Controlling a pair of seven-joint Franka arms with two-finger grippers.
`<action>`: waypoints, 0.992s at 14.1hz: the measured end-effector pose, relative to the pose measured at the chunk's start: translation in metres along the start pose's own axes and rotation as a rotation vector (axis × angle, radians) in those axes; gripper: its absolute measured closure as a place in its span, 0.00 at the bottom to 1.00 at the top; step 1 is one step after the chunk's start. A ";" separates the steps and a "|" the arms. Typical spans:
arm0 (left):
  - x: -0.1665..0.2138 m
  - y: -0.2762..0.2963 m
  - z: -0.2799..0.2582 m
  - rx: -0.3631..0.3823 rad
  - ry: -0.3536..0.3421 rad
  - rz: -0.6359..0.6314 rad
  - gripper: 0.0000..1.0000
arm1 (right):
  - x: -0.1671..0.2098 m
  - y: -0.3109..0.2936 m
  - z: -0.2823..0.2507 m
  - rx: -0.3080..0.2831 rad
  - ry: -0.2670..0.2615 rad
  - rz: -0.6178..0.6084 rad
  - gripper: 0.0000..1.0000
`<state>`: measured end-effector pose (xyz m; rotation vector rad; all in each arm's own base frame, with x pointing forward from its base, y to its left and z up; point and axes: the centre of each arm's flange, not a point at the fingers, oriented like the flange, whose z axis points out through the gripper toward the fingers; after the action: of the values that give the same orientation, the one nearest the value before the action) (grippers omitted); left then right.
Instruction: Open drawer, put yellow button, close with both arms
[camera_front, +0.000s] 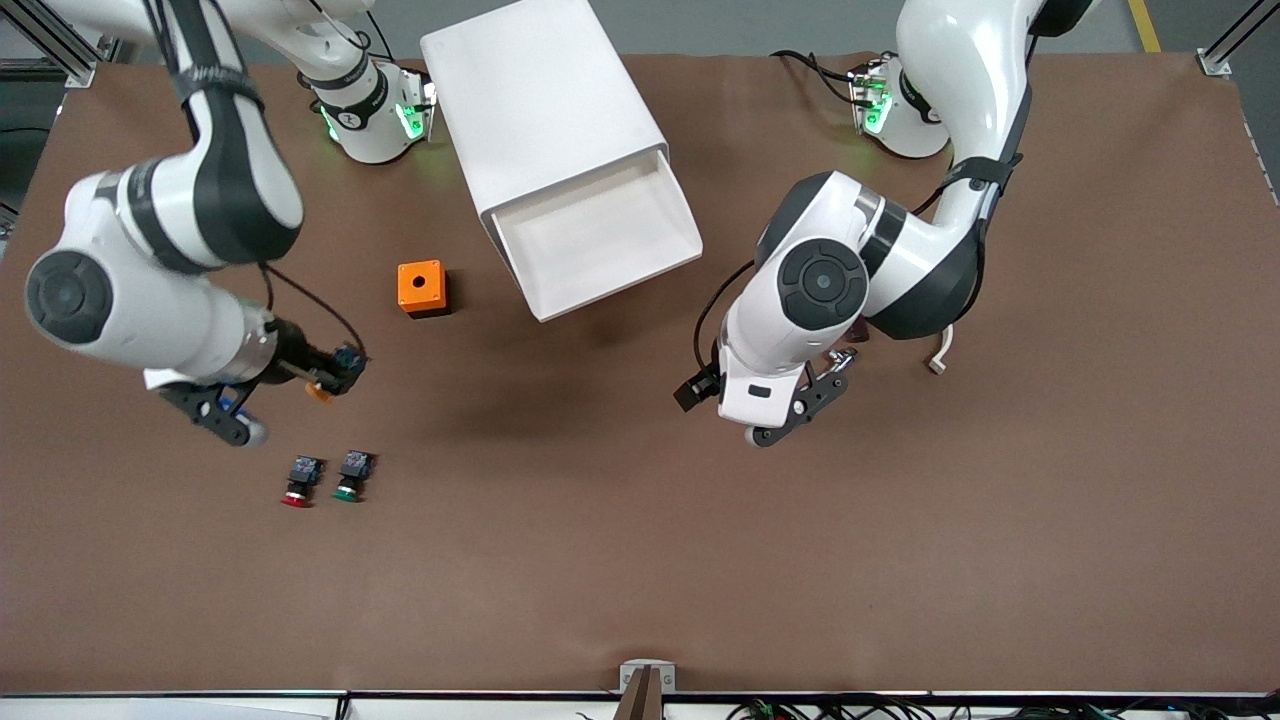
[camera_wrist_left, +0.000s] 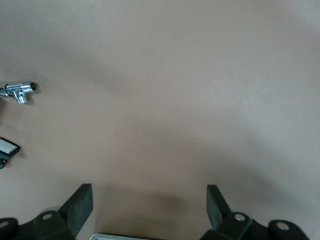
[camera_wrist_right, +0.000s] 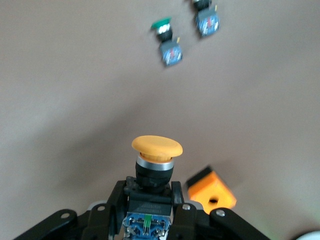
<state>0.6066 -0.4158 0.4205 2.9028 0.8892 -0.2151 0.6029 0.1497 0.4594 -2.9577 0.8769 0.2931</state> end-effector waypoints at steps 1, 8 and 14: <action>0.000 -0.001 0.002 0.008 0.008 0.002 0.00 | -0.027 -0.011 -0.006 0.003 0.001 0.012 0.59; 0.004 -0.003 0.003 0.028 0.042 0.003 0.00 | -0.199 -0.089 -0.005 0.005 0.036 0.123 0.59; 0.004 -0.003 0.003 0.028 0.042 0.002 0.00 | -0.297 -0.132 0.051 0.092 0.065 0.244 0.59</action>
<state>0.6078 -0.4114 0.4165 2.9438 0.8970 -0.1680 0.4217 0.4245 0.4649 -2.7910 1.2264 0.1594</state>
